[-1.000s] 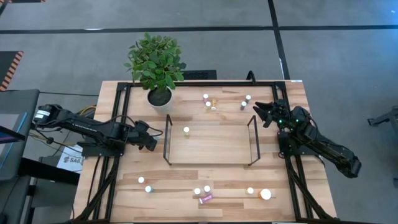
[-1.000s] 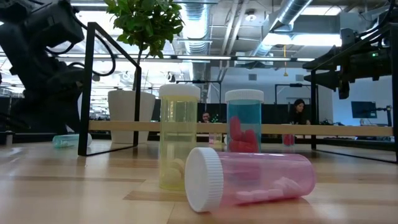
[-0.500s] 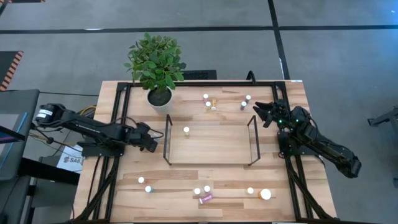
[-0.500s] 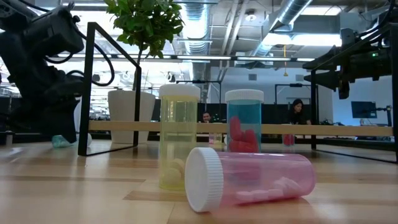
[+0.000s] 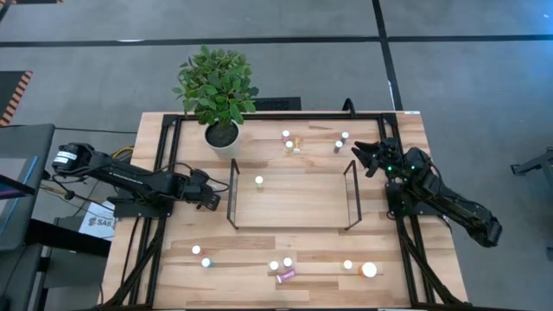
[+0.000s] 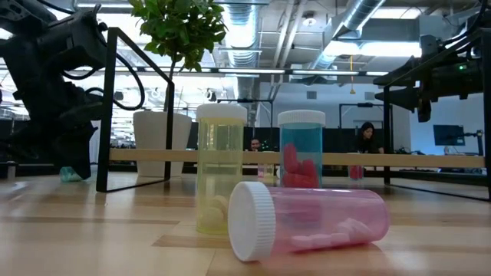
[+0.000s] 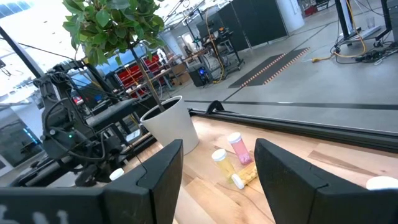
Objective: Pick and place medicine bottles onto shelf by color
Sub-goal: Put the blue pill bottle on the shelf
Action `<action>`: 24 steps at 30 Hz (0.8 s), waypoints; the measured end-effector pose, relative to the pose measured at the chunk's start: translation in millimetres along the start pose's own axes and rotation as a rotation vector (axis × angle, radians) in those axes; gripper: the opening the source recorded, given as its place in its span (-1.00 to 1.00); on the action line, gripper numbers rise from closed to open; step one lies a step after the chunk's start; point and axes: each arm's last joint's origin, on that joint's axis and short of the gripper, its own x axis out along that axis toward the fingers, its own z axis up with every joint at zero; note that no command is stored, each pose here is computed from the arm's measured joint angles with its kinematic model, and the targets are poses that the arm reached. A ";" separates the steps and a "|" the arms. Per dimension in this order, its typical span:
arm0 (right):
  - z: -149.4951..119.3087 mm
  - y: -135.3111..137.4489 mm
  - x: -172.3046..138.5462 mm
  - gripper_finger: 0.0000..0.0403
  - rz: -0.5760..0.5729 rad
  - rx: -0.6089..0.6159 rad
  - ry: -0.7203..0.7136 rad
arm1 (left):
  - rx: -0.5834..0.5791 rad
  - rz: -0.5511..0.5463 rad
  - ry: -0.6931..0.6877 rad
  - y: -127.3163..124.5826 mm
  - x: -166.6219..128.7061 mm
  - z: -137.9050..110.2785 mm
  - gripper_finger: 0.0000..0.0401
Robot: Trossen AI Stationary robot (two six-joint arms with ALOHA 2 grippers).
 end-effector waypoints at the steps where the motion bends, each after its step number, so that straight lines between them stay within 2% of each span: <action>1: 0.1 0.0 0.0 0.11 0.000 0.000 0.000 | -0.013 -0.003 0.002 -0.1 -0.5 0.1 -0.59; 5: -0.1 0.0 0.0 0.11 0.000 0.000 0.000 | -0.084 -0.035 0.016 -0.4 -3.9 0.3 -0.64; 10: -0.1 0.0 0.0 0.11 0.000 0.000 0.000 | -0.153 -0.104 -0.020 0.2 -13.6 3.5 -0.60; 19: -0.1 0.0 0.0 0.11 0.000 0.000 0.000 | -0.236 -0.293 -0.098 4.8 -39.3 10.2 -0.61; 24: 0.0 0.0 0.0 0.11 0.000 0.000 0.000 | -0.314 -0.408 -0.204 12.2 -57.2 15.0 -0.61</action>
